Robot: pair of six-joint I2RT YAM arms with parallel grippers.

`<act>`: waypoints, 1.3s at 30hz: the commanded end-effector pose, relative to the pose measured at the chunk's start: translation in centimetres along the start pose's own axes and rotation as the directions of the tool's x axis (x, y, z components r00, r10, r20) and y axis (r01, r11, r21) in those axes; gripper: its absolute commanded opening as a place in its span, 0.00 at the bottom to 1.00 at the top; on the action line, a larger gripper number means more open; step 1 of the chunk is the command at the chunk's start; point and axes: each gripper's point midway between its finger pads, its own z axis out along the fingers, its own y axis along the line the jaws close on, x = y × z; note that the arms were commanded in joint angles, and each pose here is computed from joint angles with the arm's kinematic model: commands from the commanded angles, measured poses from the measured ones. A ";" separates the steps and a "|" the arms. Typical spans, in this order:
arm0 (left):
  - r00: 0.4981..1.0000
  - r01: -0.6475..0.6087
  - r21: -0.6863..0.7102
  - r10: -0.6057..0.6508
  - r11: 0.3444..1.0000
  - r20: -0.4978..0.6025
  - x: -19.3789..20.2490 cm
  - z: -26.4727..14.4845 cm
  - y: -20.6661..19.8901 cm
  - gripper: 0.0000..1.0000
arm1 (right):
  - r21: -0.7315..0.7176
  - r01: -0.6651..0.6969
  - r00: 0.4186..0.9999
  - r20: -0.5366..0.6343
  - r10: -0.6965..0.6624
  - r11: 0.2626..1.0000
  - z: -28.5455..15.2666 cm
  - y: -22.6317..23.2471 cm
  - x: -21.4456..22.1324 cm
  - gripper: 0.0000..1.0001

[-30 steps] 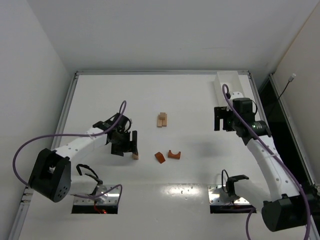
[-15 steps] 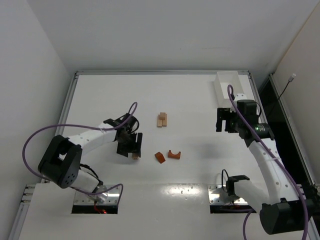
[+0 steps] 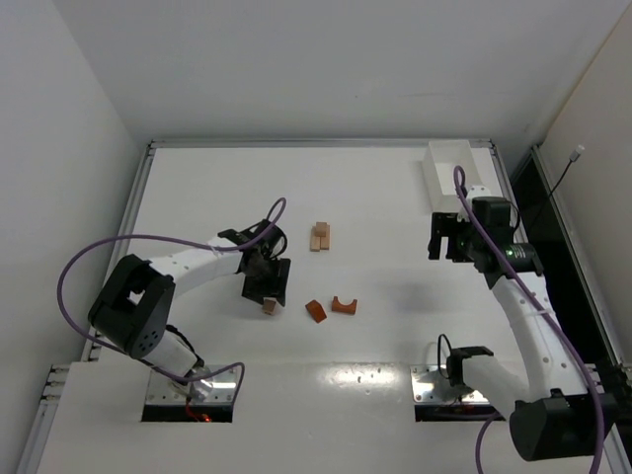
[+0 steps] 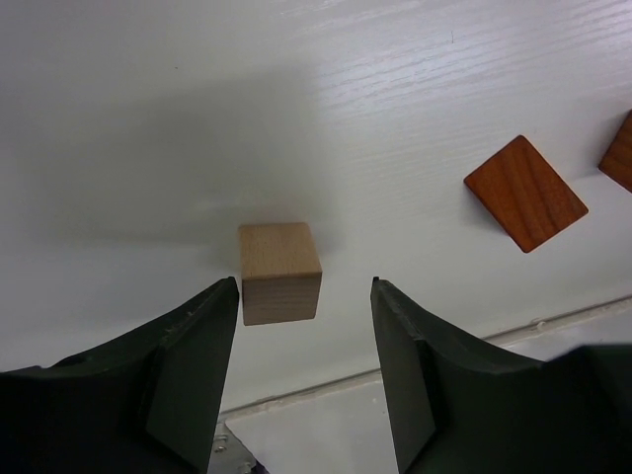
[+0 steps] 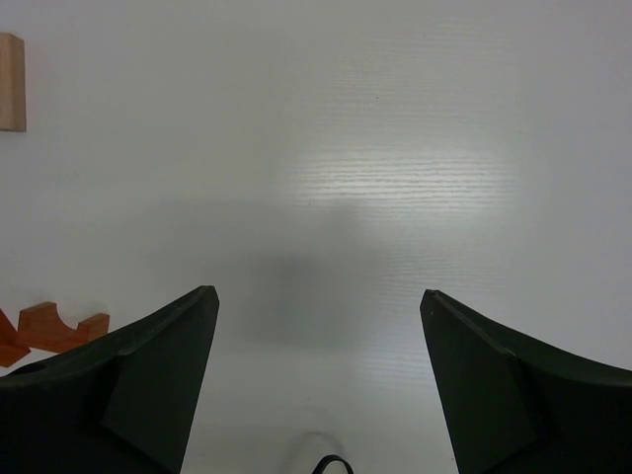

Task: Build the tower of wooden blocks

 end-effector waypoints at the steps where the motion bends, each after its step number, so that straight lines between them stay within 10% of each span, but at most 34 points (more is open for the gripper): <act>1: 1.000 -0.014 -0.012 0.014 1.000 0.021 -0.5 -0.5 -0.1 0.53 | -0.021 -0.014 1.000 0.027 0.015 1.000 0.2 0.3 -0.9 0.81; 39: 0.998 -0.057 -0.013 0.057 0.998 0.003 0.9 0.1 0.0 0.29 | -0.035 -0.072 0.997 -0.001 0.072 0.997 0.9 -0.2 0.0 0.81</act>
